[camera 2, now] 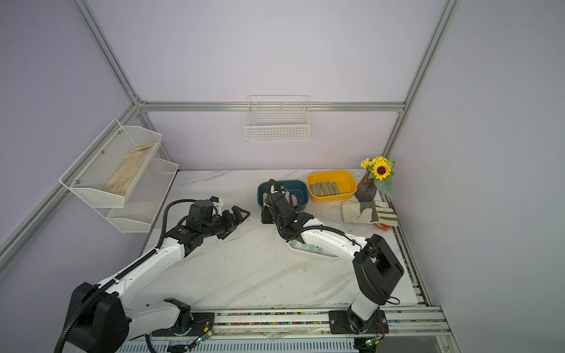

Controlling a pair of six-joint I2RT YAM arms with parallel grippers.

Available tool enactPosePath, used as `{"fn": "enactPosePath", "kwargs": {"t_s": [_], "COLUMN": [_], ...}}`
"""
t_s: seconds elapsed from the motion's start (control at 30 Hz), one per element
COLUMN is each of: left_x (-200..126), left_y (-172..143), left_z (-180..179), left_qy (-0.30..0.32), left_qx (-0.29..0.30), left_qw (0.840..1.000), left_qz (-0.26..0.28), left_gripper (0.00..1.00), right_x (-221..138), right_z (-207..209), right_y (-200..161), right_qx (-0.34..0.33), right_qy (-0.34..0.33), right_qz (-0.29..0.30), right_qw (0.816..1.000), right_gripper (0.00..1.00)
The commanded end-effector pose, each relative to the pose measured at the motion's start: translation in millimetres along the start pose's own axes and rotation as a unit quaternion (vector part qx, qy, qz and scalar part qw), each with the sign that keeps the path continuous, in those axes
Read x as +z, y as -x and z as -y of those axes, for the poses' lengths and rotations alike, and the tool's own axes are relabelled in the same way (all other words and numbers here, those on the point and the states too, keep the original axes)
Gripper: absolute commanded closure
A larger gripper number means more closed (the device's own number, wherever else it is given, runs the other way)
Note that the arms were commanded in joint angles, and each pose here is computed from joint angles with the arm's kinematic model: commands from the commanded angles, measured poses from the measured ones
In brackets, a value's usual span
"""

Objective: Place the fruit knives into the storage box by color
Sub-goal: Place the fruit knife in the storage box.

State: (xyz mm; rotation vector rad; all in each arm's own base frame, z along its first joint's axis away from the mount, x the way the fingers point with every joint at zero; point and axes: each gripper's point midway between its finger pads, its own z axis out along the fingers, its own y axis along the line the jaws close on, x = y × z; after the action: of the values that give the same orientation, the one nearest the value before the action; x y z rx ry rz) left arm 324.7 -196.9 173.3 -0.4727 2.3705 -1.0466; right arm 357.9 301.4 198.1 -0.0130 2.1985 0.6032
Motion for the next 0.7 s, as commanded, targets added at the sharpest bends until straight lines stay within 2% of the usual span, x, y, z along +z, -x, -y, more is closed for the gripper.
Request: {"fn": "enactPosePath", "kwargs": {"t_s": [0.0, 0.23, 0.63, 0.67], "left_x": [-8.6, 8.0, 10.3, 21.6], "left_y": [20.4, 5.2, 4.9, 3.1], "left_z": [81.4, 109.3, 124.0, 116.4], "left_qy": [-0.089, -0.112, -0.130, -0.118], "left_qx": [0.043, 0.063, 0.077, 0.073], "left_qw": [0.995, 0.992, 0.989, 0.990], "left_qz": [0.029, 0.001, -0.008, -0.017], "left_gripper": [0.00, 0.00, 0.01, 0.00], "right_x": [-24.3, -65.2, -70.8, -71.1], "right_z": [47.0, 127.8, 196.9, 202.3], "right_y": [1.1, -4.3, -32.5, -35.6], "right_qx": [0.022, 0.024, 0.030, 0.028], "right_qy": [-0.048, -0.128, -0.240, -0.252], "right_qz": [0.003, -0.003, -0.077, -0.082], "right_qw": [0.999, 0.991, 0.967, 0.964], "right_gripper": [0.82, 0.82, 0.82, 0.82]}}
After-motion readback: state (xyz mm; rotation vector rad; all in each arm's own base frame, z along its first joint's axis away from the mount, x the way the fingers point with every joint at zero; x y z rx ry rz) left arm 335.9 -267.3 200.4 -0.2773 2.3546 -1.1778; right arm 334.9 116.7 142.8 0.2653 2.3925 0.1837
